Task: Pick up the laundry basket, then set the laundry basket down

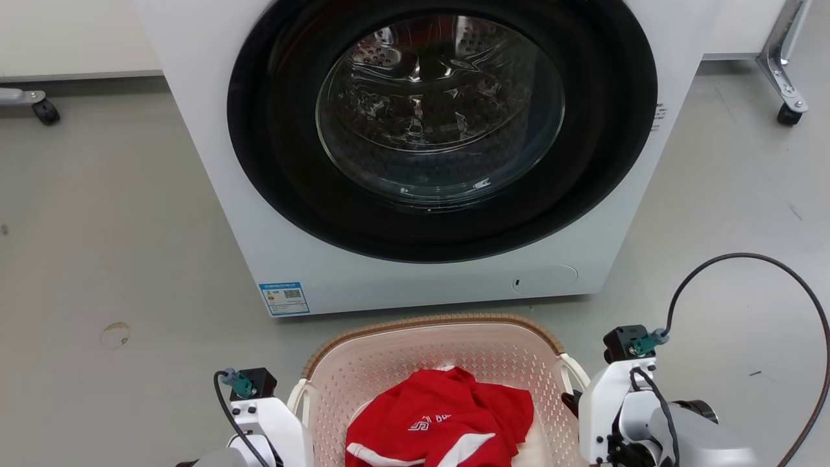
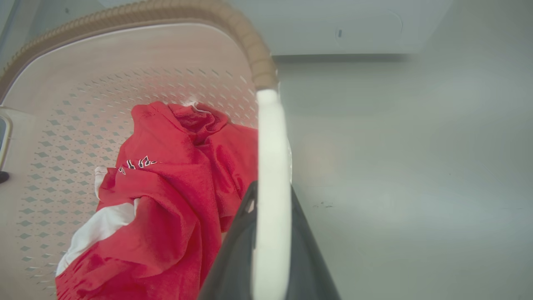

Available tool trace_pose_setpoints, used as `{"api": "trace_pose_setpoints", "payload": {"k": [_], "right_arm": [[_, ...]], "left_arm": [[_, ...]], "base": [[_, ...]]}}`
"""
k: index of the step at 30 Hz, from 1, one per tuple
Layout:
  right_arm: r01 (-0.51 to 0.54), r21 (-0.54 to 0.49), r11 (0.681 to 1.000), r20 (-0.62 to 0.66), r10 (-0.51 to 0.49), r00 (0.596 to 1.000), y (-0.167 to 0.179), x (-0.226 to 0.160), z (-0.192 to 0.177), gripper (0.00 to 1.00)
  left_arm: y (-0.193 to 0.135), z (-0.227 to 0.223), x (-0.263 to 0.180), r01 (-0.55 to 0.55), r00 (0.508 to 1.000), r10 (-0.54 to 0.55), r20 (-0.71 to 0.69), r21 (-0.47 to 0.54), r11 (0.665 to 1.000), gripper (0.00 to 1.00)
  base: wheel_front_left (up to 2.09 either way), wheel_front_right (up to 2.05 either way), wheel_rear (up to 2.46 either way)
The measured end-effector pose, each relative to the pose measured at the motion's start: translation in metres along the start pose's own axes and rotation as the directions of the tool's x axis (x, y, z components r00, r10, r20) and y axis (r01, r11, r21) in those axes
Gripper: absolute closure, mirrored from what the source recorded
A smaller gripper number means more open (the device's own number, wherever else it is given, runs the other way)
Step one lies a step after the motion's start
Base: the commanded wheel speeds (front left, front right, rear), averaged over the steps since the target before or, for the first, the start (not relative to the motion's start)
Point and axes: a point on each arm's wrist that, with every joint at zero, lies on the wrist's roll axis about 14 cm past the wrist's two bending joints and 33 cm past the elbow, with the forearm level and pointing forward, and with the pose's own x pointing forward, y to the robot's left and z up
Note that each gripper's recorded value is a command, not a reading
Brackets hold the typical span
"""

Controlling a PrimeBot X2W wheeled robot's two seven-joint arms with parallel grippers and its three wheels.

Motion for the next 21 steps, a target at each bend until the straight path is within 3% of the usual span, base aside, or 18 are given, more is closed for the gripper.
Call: {"api": "trace_pose_setpoints", "payload": {"k": [21], "right_arm": [[0.01,-0.022,1.0,0.008,-0.01,1.0,-0.0021,-0.0035,0.0005,1.0]], "left_arm": [[-0.0041,-0.0018,0.0009,0.003,1.0,-0.003,-0.001,0.003,1.0,1.0]], "base": [[0.0,0.0,0.0]]}}
